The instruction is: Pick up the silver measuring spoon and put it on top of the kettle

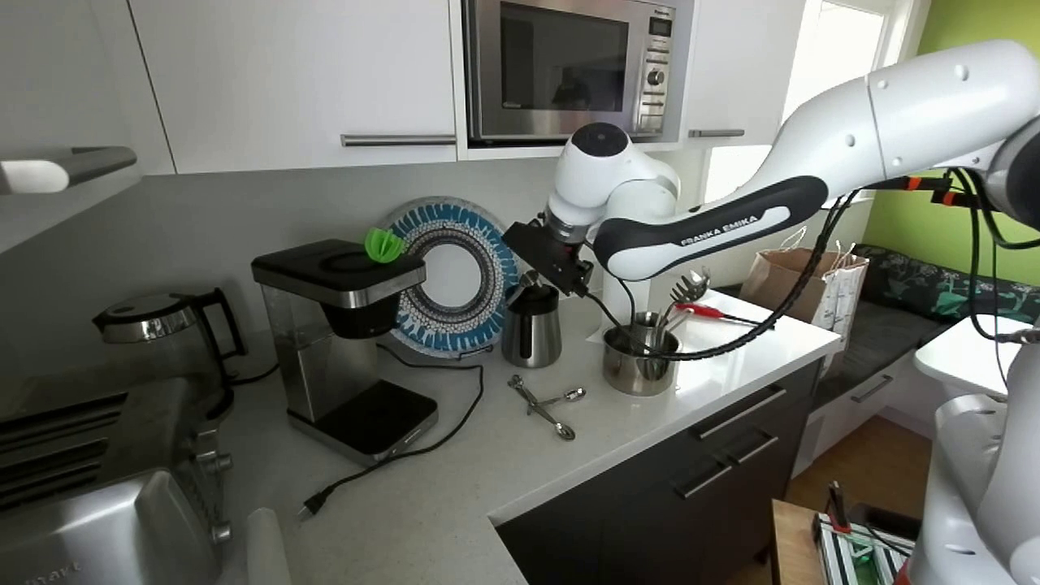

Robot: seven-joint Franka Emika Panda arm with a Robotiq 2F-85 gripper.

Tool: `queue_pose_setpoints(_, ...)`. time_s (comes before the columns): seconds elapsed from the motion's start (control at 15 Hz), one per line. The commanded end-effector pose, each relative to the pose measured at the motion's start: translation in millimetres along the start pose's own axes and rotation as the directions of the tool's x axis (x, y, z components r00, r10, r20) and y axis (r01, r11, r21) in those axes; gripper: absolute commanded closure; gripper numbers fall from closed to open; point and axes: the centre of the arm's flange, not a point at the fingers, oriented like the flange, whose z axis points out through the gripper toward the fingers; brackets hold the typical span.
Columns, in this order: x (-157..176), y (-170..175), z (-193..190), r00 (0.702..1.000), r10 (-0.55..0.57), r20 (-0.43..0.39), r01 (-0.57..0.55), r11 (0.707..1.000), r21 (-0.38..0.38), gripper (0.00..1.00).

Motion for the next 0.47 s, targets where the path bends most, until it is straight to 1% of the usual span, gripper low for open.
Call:
queue_pose_setpoints(0.0, -38, 44, -55, 0.979, -0.197, -0.045, 0.194, 0.98, -0.05, 0.0)
queue_pose_setpoints(0.13, -54, 58, -78, 0.951, -0.304, -0.053, 0.3, 0.951, -0.073, 0.0)
queue_pose_setpoints(0.27, -65, 65, -94, 0.91, -0.411, -0.05, 0.408, 0.911, -0.061, 0.0)
queue_pose_setpoints(0.33, -65, 45, -79, 0.946, -0.323, -0.041, 0.32, 0.945, -0.061, 0.0)
queue_pose_setpoints(0.4, -69, 49, -86, 0.933, -0.359, -0.041, 0.356, 0.933, -0.058, 0.0)
